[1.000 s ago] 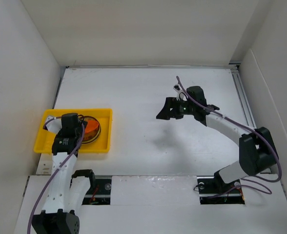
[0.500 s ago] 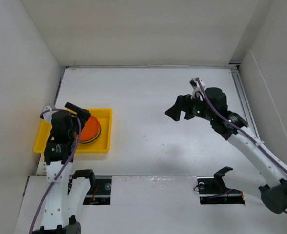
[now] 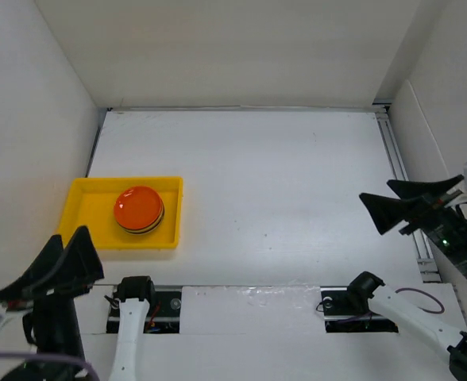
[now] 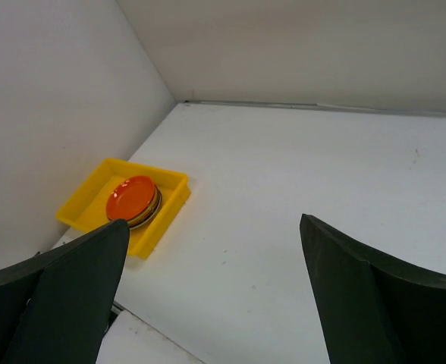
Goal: Place the plates into the plastic bin on the countertop
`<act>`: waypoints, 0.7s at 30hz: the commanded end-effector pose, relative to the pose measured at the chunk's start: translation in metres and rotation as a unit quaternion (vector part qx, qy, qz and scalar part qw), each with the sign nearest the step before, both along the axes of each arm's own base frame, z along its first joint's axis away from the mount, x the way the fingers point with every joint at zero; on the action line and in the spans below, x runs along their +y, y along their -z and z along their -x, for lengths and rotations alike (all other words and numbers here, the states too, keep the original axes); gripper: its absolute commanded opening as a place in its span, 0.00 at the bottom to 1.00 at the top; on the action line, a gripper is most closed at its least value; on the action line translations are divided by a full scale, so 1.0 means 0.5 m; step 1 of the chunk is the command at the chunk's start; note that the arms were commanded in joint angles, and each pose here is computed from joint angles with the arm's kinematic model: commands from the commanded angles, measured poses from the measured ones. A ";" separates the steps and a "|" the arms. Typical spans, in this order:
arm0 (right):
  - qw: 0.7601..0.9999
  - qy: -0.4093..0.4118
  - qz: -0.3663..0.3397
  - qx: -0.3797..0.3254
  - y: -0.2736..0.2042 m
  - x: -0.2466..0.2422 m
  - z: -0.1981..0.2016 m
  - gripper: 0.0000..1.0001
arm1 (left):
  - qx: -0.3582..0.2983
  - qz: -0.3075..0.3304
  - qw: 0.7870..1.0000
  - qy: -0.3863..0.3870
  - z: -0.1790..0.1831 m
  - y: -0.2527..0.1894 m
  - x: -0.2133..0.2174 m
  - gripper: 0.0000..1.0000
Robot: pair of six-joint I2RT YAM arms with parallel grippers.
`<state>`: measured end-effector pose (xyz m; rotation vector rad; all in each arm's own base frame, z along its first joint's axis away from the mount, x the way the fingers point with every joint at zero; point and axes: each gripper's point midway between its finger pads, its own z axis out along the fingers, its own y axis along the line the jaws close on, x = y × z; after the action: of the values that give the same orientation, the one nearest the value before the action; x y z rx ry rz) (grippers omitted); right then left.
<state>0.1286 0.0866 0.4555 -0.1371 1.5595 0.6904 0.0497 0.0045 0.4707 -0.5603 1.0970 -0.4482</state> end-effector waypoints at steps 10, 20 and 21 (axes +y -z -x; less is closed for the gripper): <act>1.000 0.014 0.027 -0.003 0.034 -0.092 0.093 1.00 | 0.020 0.024 0.999 0.015 0.011 0.022 -0.009 1.00; 1.000 0.013 0.019 -0.014 0.031 -0.103 0.108 1.00 | 0.021 0.036 0.999 -0.003 0.020 0.034 0.008 1.00; 1.000 0.013 0.028 -0.002 0.042 -0.096 0.099 1.00 | 0.022 0.032 0.999 -0.005 0.020 0.035 0.008 1.00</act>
<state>0.0717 0.0338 0.4394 -0.1386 1.5386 0.6482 0.0379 0.0058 0.4526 -0.6288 1.1327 -0.4739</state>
